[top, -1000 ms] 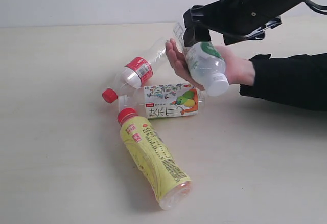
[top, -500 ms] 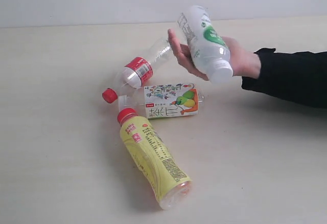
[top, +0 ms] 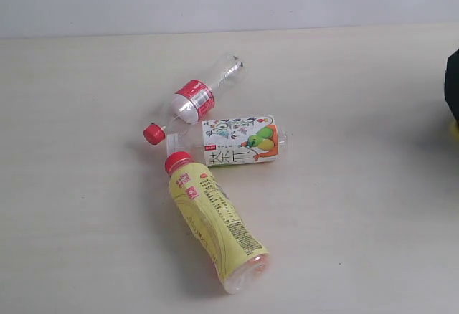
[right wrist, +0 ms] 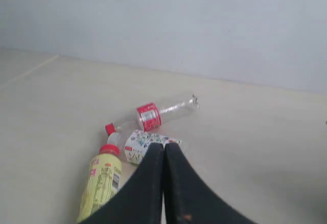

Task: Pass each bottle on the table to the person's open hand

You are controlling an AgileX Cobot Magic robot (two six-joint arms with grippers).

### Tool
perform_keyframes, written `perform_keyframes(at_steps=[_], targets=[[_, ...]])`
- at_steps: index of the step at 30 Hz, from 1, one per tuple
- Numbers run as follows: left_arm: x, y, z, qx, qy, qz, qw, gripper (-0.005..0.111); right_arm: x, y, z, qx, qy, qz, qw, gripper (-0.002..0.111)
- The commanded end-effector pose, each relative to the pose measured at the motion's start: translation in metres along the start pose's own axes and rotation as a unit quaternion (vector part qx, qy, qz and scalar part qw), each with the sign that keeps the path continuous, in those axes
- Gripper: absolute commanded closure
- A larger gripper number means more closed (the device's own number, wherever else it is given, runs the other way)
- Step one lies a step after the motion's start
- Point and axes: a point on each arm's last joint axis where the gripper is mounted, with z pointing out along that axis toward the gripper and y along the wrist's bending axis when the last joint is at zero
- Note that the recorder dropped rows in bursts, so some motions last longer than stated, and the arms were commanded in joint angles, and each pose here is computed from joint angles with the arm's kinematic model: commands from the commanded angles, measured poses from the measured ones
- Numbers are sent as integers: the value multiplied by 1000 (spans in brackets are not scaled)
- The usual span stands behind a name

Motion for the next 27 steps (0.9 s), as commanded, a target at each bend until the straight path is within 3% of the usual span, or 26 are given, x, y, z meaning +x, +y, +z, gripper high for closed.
perform_keyframes(at_steps=[1, 6, 11, 27], targets=[[0, 0, -1, -2, -3, 4, 1000, 107, 17, -1, -2, -1, 53, -4, 999, 108], [0, 0, -1, -2, -3, 4, 1000, 107, 27, -2, -6, -3, 35, -57, 998, 108], [0, 0, -1, -2, -3, 4, 1000, 107, 43, -3, -15, -2, -19, -67, 998, 108], [0, 0, -1, -2, -3, 4, 1000, 107, 44, -1, -16, -8, -16, -68, 998, 108]])
